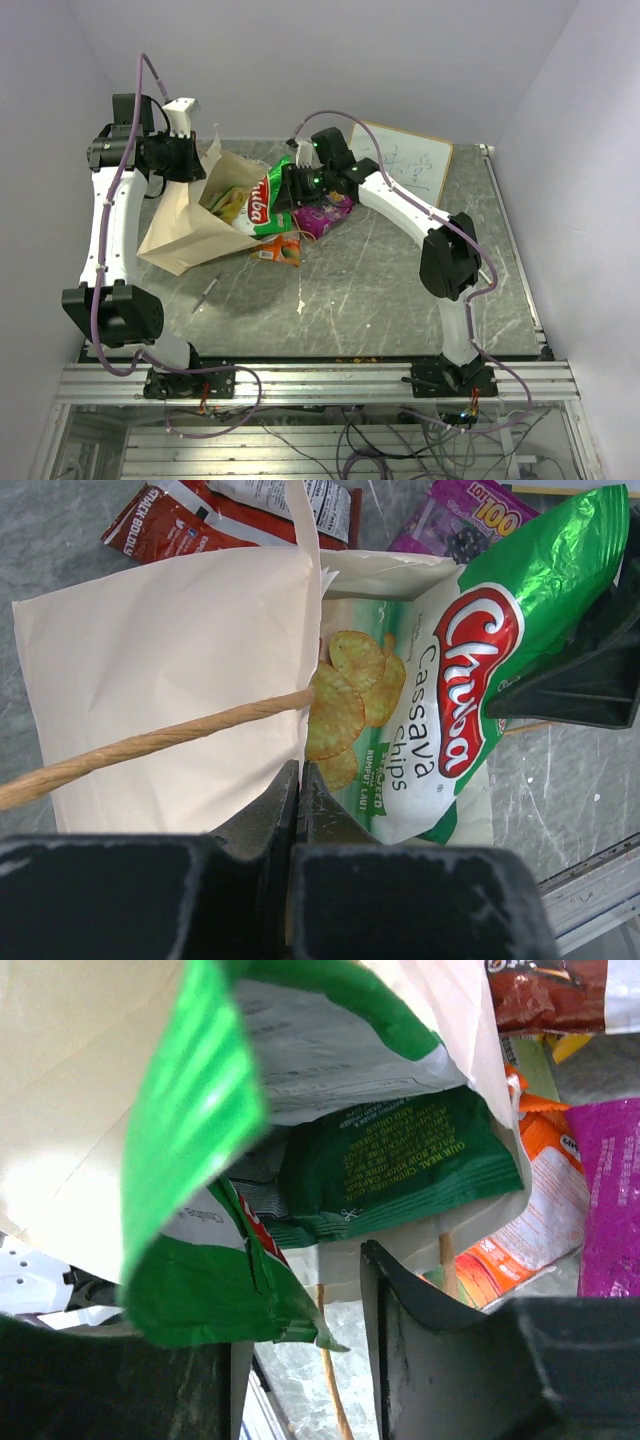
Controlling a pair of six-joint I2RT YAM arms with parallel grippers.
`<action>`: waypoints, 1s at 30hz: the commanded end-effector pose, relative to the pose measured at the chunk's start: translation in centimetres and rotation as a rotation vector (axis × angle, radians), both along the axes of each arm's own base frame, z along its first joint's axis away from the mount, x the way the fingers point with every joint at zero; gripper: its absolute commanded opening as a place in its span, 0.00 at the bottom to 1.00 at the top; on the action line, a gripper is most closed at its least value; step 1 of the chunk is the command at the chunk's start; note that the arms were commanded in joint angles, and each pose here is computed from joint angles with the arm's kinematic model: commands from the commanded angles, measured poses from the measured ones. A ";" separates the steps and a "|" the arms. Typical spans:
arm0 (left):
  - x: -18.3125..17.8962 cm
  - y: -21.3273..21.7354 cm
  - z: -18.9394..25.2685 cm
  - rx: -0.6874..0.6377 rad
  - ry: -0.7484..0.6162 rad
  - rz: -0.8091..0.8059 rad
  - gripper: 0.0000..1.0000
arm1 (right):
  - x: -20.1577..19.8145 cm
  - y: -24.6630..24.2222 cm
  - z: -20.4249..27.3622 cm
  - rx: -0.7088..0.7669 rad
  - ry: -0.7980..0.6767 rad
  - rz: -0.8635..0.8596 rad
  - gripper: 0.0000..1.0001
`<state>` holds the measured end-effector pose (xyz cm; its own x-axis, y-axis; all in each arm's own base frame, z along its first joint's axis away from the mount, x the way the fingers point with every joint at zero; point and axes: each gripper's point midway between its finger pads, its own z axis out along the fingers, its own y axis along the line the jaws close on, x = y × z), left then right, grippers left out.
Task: Place the snacks into the paper bag
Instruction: Adjust the snack in the paper bag.
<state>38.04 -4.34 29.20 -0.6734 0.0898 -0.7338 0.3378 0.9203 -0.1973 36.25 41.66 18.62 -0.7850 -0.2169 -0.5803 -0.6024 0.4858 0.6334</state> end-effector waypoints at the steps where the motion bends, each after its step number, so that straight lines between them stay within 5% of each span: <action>1: 0.0 0.4 2.4 0.006 -0.092 0.013 0.07 | 0.4 0.7 1.9 0.044 -0.060 0.032 0.47; 7: 0.2 0.4 2.3 0.006 -0.093 0.014 0.07 | -0.1 -2.9 5.5 0.053 -0.180 0.019 0.74; 12: 0.3 0.4 2.2 0.005 -0.089 0.013 0.07 | -1.4 -5.0 6.9 0.043 -0.262 0.059 0.84; 22: 0.4 0.3 2.0 0.003 -0.086 0.012 0.07 | 1.8 -10.3 2.7 -0.023 -0.202 -0.149 0.71; 30: 0.2 0.3 2.4 0.003 -0.095 0.013 0.07 | 2.9 -8.3 -1.6 0.012 -0.045 -0.134 0.64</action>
